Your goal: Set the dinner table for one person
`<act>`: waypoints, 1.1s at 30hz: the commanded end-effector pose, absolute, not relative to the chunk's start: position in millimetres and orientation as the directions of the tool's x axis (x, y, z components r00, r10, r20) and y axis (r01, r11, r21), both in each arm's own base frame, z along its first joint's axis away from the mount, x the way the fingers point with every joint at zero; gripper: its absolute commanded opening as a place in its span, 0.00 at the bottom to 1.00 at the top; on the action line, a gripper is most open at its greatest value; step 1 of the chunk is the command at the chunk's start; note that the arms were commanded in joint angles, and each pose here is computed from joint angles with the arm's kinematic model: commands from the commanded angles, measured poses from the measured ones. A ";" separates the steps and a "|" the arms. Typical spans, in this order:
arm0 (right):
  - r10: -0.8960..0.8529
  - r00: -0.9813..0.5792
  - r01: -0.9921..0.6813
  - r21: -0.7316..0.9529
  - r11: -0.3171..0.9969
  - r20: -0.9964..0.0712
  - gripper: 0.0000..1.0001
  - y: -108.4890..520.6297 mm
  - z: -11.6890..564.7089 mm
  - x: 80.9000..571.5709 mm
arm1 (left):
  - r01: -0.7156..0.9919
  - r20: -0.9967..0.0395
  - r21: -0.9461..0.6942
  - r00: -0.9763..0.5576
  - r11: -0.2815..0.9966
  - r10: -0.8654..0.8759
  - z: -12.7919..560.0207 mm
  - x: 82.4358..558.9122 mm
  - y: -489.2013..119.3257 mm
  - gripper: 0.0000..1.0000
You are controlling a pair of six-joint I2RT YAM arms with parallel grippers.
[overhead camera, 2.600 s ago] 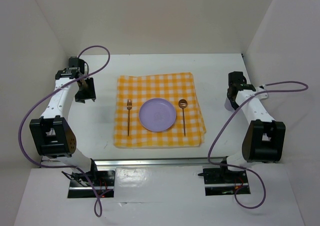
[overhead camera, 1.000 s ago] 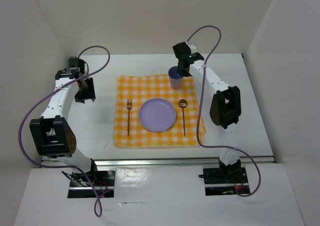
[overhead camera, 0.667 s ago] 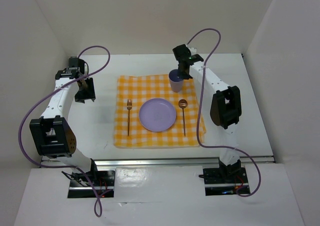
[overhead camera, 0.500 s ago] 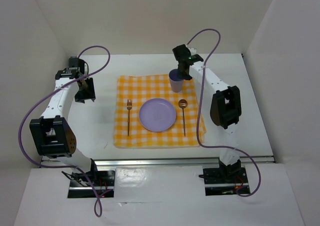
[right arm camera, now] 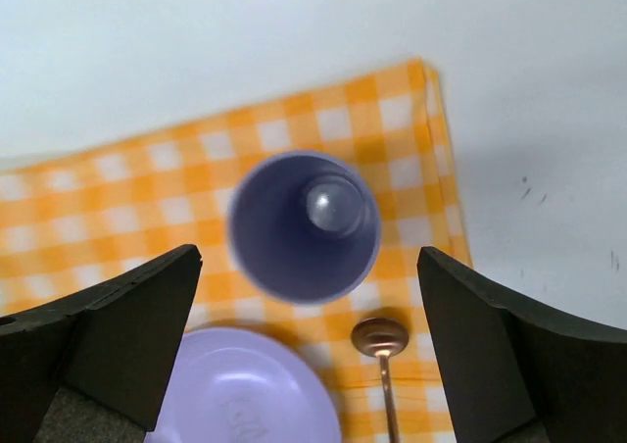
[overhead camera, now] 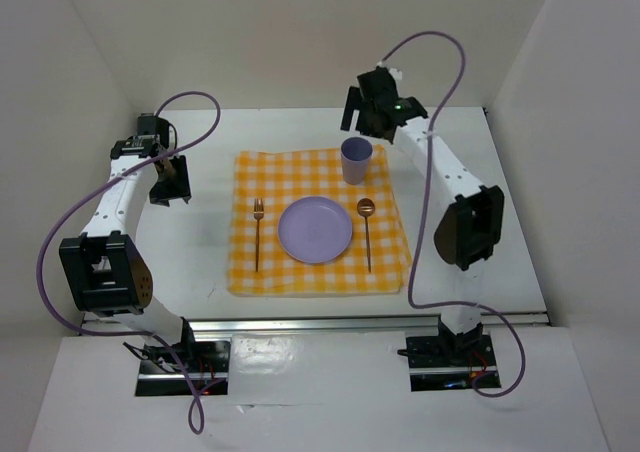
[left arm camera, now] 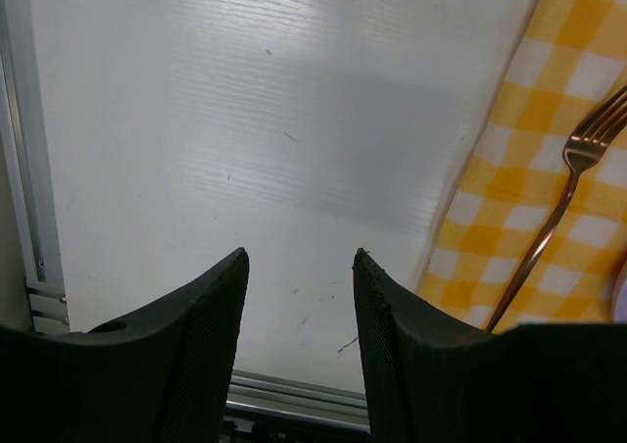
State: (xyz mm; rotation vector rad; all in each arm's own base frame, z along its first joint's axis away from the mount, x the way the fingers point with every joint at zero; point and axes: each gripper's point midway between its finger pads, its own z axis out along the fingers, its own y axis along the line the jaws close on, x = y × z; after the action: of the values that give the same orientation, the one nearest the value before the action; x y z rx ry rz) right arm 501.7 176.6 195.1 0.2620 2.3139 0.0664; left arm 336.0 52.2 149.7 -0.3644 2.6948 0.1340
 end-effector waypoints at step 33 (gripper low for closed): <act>0.600 -0.396 0.544 0.349 0.763 -0.695 1.00 -18.8 257.8 239.1 | -0.365 -0.569 0.165 -0.794 0.916 -0.213 204.0 311.6 83.0 0.54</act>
State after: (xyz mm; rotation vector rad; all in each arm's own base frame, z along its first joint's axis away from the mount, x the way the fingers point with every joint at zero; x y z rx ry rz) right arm 243.7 -21.2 249.3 0.8789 2.0785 0.0723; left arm 317.2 78.8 193.6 -0.3905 2.5477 0.3418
